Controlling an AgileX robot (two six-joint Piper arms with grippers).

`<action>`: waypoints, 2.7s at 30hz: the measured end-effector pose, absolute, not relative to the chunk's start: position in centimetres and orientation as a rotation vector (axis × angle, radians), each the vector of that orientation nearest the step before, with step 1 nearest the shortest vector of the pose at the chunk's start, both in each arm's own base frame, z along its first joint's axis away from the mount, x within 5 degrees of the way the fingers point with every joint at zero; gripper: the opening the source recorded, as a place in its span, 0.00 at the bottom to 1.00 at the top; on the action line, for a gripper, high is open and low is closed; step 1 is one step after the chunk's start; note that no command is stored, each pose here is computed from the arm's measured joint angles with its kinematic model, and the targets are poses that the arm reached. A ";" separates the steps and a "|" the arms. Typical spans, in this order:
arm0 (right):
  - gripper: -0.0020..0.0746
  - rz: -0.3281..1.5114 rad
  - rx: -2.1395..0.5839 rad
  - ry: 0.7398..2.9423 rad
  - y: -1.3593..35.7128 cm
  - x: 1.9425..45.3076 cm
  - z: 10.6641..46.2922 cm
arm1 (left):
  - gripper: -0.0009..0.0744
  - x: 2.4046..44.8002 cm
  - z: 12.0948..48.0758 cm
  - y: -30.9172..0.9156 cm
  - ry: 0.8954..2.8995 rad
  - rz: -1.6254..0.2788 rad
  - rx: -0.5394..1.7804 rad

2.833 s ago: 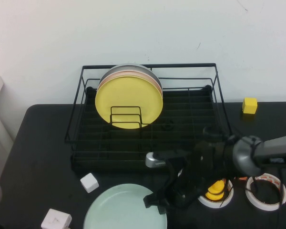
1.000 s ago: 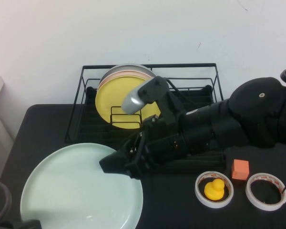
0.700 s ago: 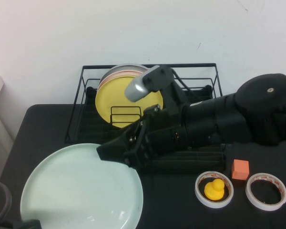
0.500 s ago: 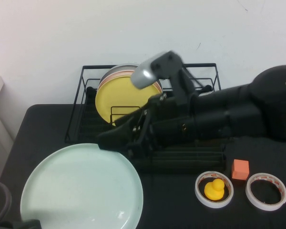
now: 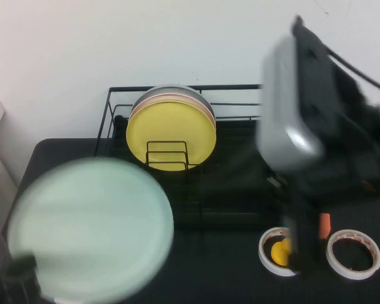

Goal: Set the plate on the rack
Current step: Place the plate on the rack

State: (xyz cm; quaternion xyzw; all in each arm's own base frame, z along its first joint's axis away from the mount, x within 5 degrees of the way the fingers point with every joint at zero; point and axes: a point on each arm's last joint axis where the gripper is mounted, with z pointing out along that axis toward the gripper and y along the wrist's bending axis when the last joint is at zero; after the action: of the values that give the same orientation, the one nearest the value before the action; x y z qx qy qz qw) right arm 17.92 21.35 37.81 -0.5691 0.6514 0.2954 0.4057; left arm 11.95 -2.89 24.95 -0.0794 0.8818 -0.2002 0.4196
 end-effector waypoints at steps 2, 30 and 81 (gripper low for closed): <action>0.03 0.653 -1.525 1.689 20.1 17.1 37.8 | 0.03 12.6 26.5 -2.6 2.105 -0.446 -0.155; 0.02 -0.165 -1.504 1.986 6.7 10.1 30.3 | 0.02 28.6 37.0 -7.5 1.455 0.312 0.619; 0.02 0.002 -1.039 2.037 1.2 3.8 27.3 | 0.01 38.4 20.4 -14.7 1.119 0.591 0.836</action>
State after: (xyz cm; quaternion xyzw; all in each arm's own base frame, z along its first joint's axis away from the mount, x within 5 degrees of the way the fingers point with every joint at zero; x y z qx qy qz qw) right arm 3.84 1.21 27.31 -0.4135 0.8106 0.0006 0.4147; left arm 38.37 -14.71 20.41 0.3791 0.5073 0.2681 0.7260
